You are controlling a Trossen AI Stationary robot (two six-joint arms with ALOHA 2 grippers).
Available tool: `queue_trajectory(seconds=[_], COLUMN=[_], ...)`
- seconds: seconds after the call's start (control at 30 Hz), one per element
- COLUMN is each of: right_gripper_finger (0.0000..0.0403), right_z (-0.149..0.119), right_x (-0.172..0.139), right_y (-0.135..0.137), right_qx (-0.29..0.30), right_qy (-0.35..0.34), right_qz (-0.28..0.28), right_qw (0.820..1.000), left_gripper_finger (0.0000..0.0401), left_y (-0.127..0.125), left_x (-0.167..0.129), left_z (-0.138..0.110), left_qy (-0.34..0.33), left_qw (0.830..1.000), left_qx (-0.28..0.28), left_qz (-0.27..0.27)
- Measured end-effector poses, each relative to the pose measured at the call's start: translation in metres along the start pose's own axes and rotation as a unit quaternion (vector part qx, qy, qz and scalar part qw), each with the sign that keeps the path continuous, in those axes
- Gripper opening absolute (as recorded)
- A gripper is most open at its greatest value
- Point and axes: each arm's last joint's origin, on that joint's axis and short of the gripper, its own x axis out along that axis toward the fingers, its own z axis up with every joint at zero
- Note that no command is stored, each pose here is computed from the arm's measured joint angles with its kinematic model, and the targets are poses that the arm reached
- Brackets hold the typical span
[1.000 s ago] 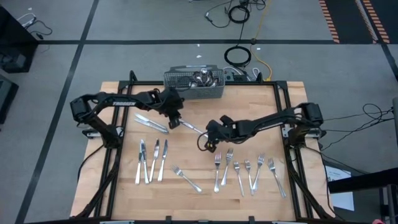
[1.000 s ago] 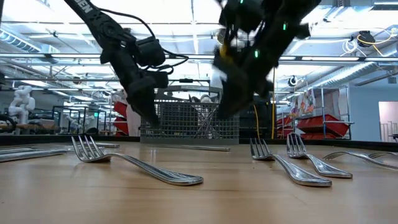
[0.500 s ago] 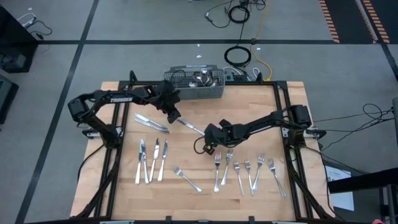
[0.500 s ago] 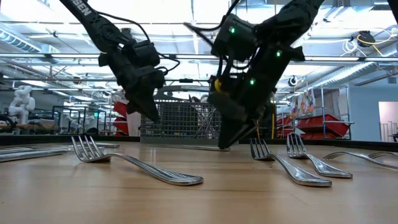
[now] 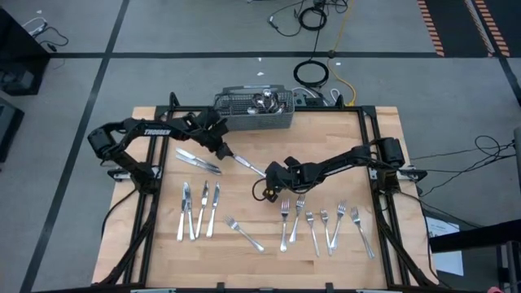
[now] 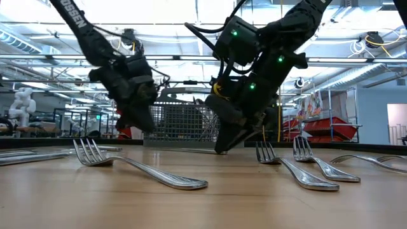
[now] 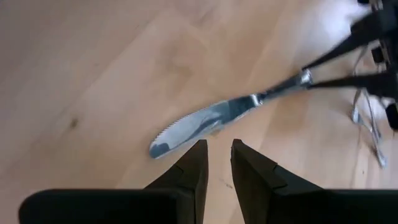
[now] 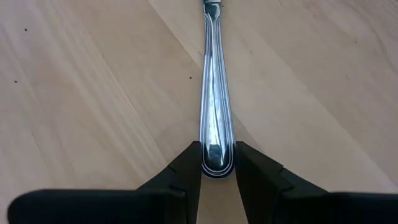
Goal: Sort silverware
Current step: Put the silver knife into the gray utensil holder
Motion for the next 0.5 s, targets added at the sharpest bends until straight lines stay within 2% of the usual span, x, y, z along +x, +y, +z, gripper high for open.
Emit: queue_trajectory(seconds=[0.2, 0.33, 0.5], right_gripper_finger=[0.0087, 0.0087, 0.0087], right_z=[0.000, 0.000, 0.001], right_x=[0.000, 0.000, 0.001], right_y=[0.000, 0.000, 0.001], right_qx=[0.000, 0.001, 0.008], right_qy=[0.001, -0.001, -0.006], right_qz=[0.001, 0.002, 0.011], right_qw=[1.000, 1.000, 1.000], left_gripper_finger=[0.0077, 0.0077, 0.0077], left_y=[0.011, 0.017, 0.021], left_x=[0.003, 0.004, 0.003], left_z=[-0.012, -0.022, -0.024], left_qy=[-0.052, -0.040, -0.042], left_qw=[0.994, 0.992, 0.992], left_qx=[-0.074, -0.106, -0.106], left_qz=[-0.065, -0.062, -0.054])
